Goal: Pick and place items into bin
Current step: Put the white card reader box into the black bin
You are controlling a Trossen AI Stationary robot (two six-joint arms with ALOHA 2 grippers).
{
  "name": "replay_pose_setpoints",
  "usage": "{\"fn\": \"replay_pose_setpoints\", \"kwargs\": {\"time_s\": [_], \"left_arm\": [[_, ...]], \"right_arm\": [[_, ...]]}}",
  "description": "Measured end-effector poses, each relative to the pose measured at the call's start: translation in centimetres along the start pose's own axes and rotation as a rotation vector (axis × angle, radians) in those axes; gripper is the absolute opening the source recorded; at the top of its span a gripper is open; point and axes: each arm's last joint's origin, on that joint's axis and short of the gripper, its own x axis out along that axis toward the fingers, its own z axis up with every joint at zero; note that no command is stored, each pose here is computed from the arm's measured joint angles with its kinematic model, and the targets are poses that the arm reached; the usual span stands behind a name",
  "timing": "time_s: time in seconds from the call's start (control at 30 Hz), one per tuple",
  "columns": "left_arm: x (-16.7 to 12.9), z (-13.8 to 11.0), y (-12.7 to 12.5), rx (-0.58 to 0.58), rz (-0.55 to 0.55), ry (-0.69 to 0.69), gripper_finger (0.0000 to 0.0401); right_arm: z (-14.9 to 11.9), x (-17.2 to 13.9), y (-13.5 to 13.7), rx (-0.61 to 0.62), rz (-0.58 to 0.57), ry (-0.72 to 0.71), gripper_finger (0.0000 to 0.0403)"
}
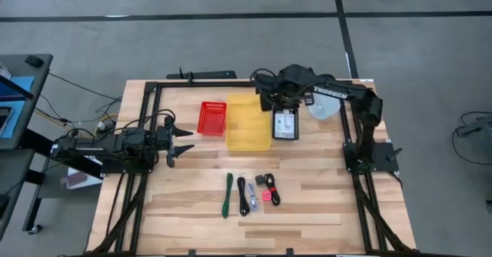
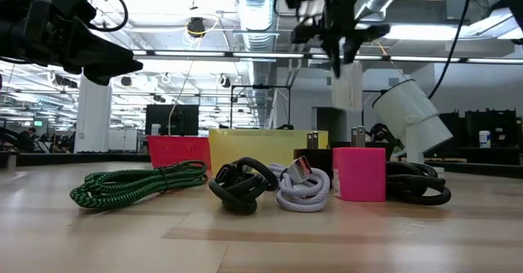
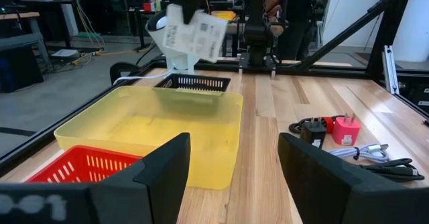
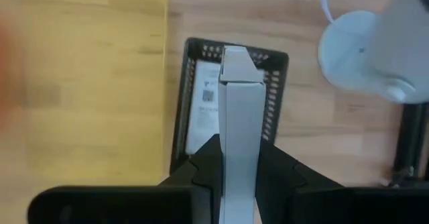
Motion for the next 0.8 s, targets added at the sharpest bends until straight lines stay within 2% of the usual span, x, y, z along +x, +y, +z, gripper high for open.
{"fn": "replay_pose_setpoints", "kwargs": {"time_s": [0.2,0.37,0.63,0.8], "left_arm": [[0.0,0.0,0.0,0.000,-0.001,0.000,0.0220],[0.0,0.0,0.0,0.000,0.000,0.000,0.0220],[0.0,0.0,0.0,0.000,0.000,0.000,0.0220],[0.0,0.0,0.0,0.000,0.000,0.000,0.0220]], "right_arm": [[1.6,2.1,0.3,0.014,-0.024,0.074,0.0058],[1.8,3.0,0.7,0.022,-0.028,0.131,0.0058],[2.2,3.1,0.6,-0.043,-0.014,0.125,0.0058],[2.4,3.2,0.6,-0.033,-0.026,0.106,0.0058]]}}
